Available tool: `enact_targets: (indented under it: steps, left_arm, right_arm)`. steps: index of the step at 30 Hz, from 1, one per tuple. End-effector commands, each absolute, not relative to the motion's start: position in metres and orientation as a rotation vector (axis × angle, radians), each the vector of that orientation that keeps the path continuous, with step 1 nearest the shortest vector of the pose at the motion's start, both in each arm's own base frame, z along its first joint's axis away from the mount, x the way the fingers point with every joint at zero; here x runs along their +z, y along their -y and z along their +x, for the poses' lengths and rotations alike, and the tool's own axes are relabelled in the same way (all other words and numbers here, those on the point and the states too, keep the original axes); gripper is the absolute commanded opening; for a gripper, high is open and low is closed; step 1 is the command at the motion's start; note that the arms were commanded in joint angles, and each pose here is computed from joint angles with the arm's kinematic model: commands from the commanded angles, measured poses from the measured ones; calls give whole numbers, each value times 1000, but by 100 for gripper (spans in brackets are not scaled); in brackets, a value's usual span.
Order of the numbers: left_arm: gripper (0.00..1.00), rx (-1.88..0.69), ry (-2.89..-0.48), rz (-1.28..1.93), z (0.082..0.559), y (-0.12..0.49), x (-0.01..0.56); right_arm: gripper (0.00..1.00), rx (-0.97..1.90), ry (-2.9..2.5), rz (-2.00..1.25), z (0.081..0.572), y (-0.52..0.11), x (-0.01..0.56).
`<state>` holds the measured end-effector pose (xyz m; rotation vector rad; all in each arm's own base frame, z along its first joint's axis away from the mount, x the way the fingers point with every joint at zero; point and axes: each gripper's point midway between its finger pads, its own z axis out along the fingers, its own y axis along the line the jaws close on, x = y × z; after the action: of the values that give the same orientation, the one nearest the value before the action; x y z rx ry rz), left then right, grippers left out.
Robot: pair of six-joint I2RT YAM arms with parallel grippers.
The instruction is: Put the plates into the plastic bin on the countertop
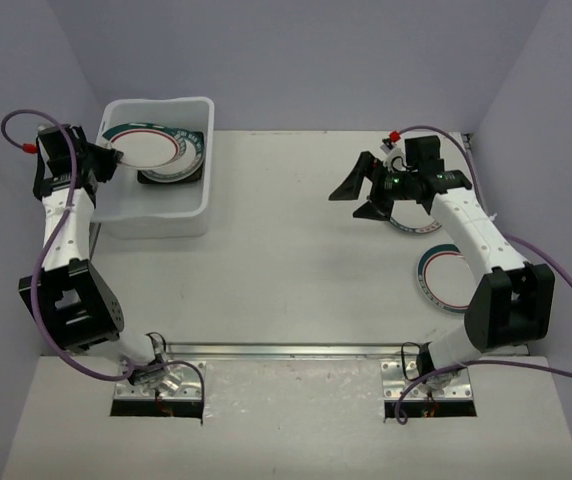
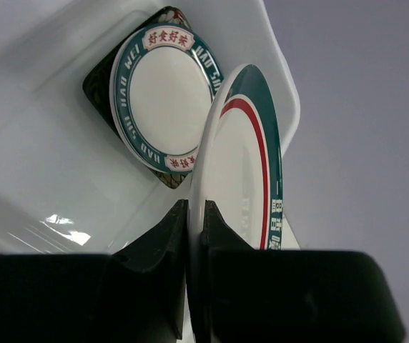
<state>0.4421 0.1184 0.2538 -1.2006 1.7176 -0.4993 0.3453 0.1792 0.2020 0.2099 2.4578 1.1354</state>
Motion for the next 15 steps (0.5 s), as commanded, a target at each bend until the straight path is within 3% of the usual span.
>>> enact_targets:
  steps: [1,8,10,15]
  left_arm:
    - [3,-498,-1614,-1245,508,-147,249]
    - [7,-532,-1704,-1263,567,-159,215]
    - [16,-533,-1739,-1240,577,-156,211]
    - [53,-514,-1809,-1190,585,-135,200]
  right_arm:
    - [99,1181,-2394,81,320,-182,220]
    - [99,1188,-2377,19,304,-180,232]
    - [99,1200,-2382,3,300,-181,232]
    - [99,1195,-2415,3,297,-180,223]
